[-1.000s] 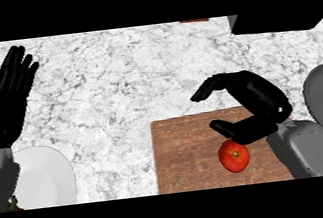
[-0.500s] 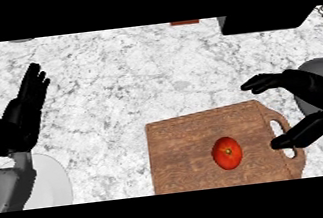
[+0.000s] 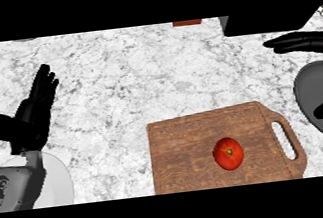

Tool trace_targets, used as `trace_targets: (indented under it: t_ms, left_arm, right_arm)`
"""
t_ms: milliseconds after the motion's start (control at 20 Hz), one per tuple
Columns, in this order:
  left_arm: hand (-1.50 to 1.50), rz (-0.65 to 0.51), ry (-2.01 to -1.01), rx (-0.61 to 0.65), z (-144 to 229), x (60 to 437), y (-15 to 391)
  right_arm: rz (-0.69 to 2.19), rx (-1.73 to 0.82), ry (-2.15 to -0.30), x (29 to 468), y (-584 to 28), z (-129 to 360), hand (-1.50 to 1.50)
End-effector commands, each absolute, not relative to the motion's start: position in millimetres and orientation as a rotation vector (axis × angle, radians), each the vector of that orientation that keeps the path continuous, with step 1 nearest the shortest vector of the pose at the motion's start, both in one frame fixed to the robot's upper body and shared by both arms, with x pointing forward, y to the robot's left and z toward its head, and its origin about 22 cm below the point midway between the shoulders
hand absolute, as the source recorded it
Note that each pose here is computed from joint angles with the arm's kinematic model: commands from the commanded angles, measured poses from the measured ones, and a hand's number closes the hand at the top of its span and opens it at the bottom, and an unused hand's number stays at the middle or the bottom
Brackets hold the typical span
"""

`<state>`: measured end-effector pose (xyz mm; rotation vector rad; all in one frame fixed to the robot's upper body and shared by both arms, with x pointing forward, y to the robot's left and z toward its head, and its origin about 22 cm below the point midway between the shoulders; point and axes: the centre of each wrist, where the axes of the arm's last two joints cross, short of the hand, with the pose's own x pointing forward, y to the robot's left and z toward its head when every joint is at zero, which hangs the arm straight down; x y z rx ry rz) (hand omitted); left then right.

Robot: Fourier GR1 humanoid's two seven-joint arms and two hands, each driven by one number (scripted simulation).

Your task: Pick the tomato from the cutting board and place it in the pan

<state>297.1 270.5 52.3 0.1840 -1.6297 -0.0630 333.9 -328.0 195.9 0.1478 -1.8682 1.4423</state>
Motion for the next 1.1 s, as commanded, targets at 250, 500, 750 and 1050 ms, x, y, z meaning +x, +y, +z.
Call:
trace_targets:
  t_ms: [250, 500, 750, 1050]
  left_arm:
    - [0.00, -0.034, -1.611, 0.202, 52.0, 304.7, 272.2]
    - [0.00, -0.067, -1.628, 0.211, 50.6, 290.3, 263.1]
    - [0.00, -0.045, -1.619, 0.193, 42.3, 293.3, 269.8]
    - [0.00, -0.048, -1.621, 0.199, 45.8, 296.6, 267.7]
  right_arm:
    - [1.680, 0.212, -1.879, 332.7, -286.8, 234.6, -1.50]
    - [1.709, 0.260, -1.822, 332.8, -249.7, 248.0, -1.50]
    - [1.765, 0.423, -1.734, 331.6, -241.2, 221.2, -1.50]
    - [1.811, 0.354, -1.687, 288.5, -235.9, 214.3, -1.50]
